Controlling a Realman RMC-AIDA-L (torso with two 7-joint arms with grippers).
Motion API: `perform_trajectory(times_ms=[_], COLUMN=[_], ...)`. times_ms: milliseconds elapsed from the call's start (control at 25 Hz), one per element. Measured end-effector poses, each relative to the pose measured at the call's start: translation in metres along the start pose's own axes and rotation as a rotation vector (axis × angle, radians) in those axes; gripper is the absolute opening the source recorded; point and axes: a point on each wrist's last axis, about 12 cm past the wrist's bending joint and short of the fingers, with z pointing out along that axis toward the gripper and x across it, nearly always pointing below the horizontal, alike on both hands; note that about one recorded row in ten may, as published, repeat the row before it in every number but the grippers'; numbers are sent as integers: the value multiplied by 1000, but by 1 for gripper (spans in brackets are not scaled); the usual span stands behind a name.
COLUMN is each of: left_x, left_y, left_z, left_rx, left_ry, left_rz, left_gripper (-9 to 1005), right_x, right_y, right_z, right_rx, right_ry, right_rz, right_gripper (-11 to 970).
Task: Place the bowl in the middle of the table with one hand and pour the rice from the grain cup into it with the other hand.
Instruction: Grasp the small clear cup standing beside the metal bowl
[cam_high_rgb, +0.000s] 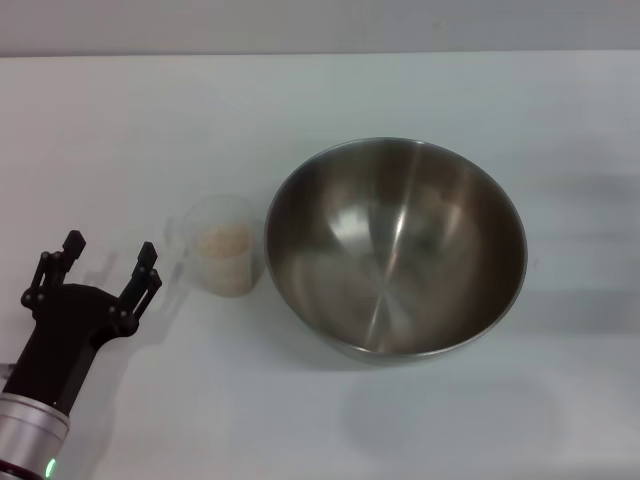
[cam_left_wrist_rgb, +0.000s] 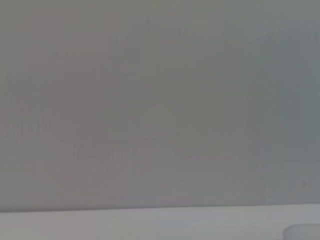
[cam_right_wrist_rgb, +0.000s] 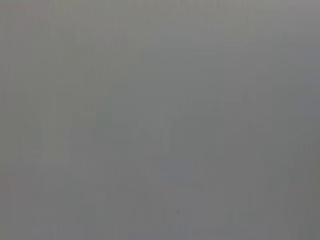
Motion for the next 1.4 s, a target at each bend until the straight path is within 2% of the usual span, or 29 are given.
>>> perform_trajectory(times_ms=[200, 520, 1400], left_x=[1, -1, 0], left_y=[-6, -21, -15], left_z=[-3, 0, 15], left_rx=[-4, -24, -35], left_ry=[11, 40, 62], left_rz=[-1, 63, 75], left_gripper=[814, 813, 812], right_x=[0, 0, 1], right_y=[0, -1, -5], right_z=[0, 1, -8], right_rx=[-1, -1, 14], right_ry=[0, -1, 3], right_rz=[0, -2, -6], right_gripper=[618, 618, 620])
